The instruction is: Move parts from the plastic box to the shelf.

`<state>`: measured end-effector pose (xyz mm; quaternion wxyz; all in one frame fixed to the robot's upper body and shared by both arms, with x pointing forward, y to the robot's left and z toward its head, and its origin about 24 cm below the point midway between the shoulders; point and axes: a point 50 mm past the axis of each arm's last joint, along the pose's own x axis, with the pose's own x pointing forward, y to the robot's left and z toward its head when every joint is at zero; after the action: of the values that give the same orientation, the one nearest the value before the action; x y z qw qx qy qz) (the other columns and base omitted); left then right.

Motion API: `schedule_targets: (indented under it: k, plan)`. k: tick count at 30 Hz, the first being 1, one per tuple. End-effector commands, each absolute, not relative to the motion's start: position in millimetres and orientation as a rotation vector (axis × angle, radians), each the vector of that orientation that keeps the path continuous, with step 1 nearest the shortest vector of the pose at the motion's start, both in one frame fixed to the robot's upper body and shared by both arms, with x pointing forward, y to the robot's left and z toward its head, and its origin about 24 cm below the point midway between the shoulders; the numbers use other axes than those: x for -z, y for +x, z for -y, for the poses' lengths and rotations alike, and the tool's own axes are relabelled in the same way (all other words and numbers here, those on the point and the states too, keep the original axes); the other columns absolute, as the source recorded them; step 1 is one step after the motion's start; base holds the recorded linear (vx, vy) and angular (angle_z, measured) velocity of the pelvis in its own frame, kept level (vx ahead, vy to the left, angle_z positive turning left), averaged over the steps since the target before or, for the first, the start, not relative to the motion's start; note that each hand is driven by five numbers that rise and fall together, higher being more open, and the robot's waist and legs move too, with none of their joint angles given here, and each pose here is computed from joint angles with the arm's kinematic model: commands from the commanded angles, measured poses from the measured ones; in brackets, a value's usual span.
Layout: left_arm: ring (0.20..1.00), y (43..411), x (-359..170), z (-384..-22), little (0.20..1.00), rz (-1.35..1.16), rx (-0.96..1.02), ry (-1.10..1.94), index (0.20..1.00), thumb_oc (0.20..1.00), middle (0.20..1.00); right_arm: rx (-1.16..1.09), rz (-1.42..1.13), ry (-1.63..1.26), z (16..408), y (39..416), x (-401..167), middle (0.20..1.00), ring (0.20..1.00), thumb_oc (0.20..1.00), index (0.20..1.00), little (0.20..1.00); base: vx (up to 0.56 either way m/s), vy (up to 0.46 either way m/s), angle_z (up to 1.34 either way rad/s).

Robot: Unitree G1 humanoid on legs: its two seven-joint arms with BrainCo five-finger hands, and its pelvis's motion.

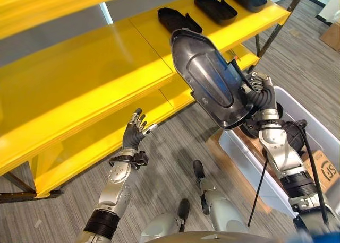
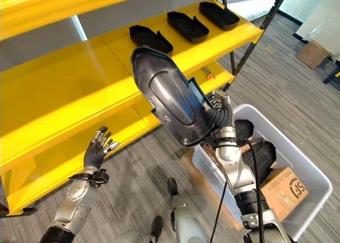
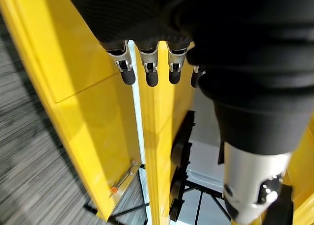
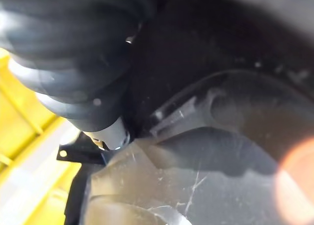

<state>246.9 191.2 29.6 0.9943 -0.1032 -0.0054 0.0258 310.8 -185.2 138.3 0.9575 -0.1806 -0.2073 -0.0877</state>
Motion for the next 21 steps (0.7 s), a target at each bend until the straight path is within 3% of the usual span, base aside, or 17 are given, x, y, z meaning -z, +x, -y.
schedule_targets:
  k: [1,21]
  plan:
    - [1.000,229.7,-50.5,-207.6,1.000,0.121,-0.064,-0.169,1.000,1.000,1.000,0.201,0.680,-0.240,182.6,311.2,-196.0,0.200,0.200,0.200,0.200,0.200,0.19,-0.132,-0.07]
    - [1.000,221.8,-46.7,-205.4,1.000,0.103,-0.099,-0.221,1.000,1.000,1.000,0.243,0.707,-0.224,196.8,299.2,-196.5,0.200,0.200,0.200,0.200,0.200,0.09,-0.095,0.27]
